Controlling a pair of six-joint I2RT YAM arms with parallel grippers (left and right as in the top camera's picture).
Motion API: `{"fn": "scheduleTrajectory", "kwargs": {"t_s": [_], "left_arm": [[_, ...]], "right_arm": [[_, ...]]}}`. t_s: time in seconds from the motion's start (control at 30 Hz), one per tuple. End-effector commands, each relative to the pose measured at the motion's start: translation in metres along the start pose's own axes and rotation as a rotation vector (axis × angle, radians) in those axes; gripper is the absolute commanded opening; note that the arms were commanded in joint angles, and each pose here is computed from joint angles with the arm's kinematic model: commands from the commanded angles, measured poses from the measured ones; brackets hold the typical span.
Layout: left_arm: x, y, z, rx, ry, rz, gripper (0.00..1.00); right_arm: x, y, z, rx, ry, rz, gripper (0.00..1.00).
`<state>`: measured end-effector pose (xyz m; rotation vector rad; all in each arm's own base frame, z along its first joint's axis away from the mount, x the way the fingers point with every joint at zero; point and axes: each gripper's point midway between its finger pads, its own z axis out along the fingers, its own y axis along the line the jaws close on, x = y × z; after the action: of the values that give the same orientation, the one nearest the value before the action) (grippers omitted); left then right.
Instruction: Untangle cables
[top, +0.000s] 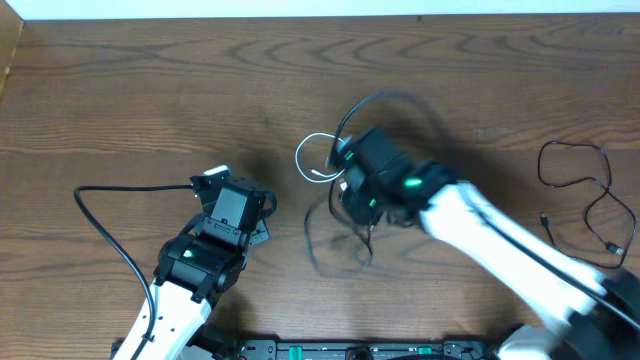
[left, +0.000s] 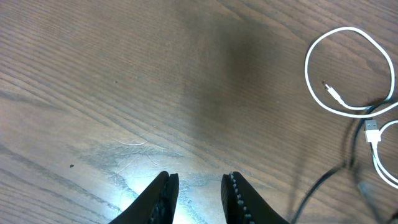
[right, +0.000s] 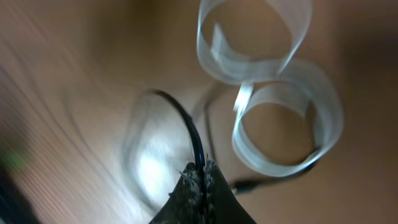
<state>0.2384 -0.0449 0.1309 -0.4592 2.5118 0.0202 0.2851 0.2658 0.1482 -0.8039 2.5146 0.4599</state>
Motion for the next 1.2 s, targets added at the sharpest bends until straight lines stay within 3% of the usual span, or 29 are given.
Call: {"fn": "scheduleTrajectory", "kwargs": {"t_s": [0.0,0.2,0.4,0.53,0.73,0.83,0.93,1.07,1.17], "left_arm": [[-0.005,0.003,-0.001,-0.019,-0.018,-0.011,0.29],[-0.005,0.003,-0.001,-0.019,-0.018,-0.011,0.29],[-0.005,0.003,-0.001,-0.019,-0.018,-0.011,0.29],[-0.005,0.003,-0.001,-0.019,-0.018,-0.011,0.29],[-0.005,0.003,-0.001,-0.019,-0.018,-0.011,0.29],[-0.005,0.003,-0.001,-0.019,-0.018,-0.011,0.29],[-0.005,0.003,-0.001,-0.019,-0.018,-0.011,0.29],[-0.005,0.003,-0.001,-0.019,-0.018,-0.011,0.29],[-0.005,0.003,-0.001,-0.019,-0.018,-0.011,0.29]], "right_arm": [[-0.054,-0.015,-0.077,0.028,-0.267,0.038,0.01],[-0.083,-0.076,-0.186,0.246,-0.605,0.167,0.01],[-0.047,-0.167,-0.284,0.664,-0.802,0.464,0.01],[-0.018,-0.208,-0.313,0.827,-0.812,0.582,0.01],[0.042,-0.272,-0.321,0.996,-0.702,0.815,0.01],[0.062,-0.296,-0.307,0.978,-0.621,0.886,0.01],[0.069,-0.312,-0.27,0.836,-0.521,0.899,0.04],[0.058,-0.294,-0.198,0.487,-0.363,0.813,0.27],[0.067,-0.262,-0.15,0.247,-0.208,0.847,0.39]]}}
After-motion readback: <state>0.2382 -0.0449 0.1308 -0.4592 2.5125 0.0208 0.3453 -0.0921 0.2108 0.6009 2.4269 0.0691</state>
